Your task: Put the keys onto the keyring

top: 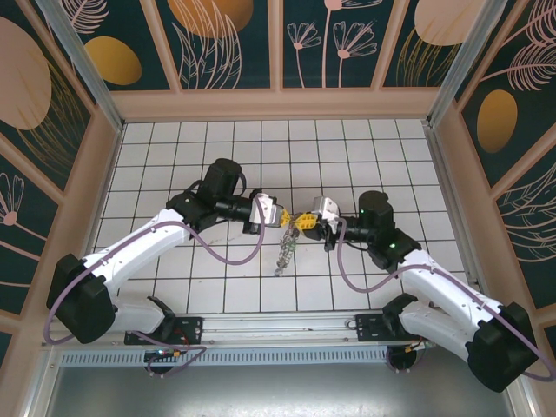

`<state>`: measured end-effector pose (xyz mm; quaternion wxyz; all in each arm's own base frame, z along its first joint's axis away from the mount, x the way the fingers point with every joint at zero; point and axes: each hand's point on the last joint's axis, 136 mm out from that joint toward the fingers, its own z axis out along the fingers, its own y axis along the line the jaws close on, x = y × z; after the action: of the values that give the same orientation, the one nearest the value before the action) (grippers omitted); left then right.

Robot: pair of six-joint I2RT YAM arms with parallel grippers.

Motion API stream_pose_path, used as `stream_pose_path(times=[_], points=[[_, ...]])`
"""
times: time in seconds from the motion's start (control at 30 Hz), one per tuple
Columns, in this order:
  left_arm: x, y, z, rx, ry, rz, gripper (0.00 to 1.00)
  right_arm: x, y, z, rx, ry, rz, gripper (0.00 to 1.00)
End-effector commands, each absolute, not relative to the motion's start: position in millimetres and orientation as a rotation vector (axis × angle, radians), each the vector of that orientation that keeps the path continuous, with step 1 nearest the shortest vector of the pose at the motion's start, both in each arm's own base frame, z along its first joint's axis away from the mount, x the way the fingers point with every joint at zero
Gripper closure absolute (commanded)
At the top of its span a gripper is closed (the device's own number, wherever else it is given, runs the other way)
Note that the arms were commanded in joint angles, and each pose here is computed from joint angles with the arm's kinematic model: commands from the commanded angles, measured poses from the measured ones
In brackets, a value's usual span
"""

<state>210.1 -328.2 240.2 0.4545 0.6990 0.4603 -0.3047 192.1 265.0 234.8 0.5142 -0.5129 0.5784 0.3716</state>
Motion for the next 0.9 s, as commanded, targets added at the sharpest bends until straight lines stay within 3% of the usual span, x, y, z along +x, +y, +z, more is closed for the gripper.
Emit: stream_pose_path(times=[0.0, 0.87], points=[[201.8, -328.8, 238.0, 1.760, 1.119, -0.781, 1.00, 194.6, 264.8, 264.9, -1.187, 1.275, 0.906, 1.00], [217.1, -330.9, 258.4, 1.703, 1.150, -0.661, 1.00, 179.6, 266.0, 241.8, -1.274, 1.332, 0.987, 1.00]])
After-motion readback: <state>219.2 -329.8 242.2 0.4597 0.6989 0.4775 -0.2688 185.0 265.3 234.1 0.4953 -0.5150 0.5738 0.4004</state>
